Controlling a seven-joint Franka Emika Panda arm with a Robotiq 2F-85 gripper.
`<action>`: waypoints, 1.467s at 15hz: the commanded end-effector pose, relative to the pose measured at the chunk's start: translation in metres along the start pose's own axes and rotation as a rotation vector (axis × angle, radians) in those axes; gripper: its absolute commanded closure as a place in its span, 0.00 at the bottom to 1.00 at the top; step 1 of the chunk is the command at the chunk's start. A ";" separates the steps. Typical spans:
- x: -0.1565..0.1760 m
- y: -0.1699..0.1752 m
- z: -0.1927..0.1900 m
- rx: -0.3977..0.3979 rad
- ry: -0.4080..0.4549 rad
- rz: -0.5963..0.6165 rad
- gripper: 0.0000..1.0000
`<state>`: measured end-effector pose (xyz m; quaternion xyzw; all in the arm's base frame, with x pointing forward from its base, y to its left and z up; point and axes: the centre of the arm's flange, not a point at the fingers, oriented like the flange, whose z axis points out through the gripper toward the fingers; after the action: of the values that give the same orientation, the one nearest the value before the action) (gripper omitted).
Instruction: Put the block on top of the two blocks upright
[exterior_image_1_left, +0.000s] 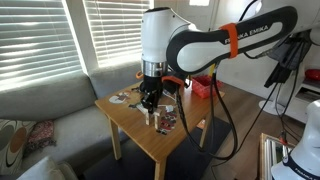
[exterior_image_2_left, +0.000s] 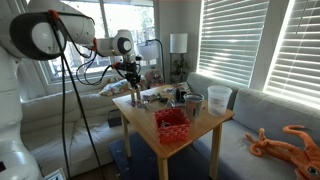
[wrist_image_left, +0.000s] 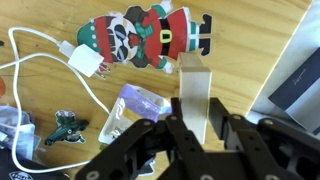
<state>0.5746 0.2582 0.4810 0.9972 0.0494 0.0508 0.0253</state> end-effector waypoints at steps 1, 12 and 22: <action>0.006 -0.004 -0.005 0.006 -0.009 -0.007 0.33; -0.056 0.018 -0.087 -0.001 -0.073 -0.224 0.00; -0.099 0.064 -0.157 -0.014 -0.038 -0.438 0.00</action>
<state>0.4661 0.1917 0.6304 0.9632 0.2641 0.0259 0.0437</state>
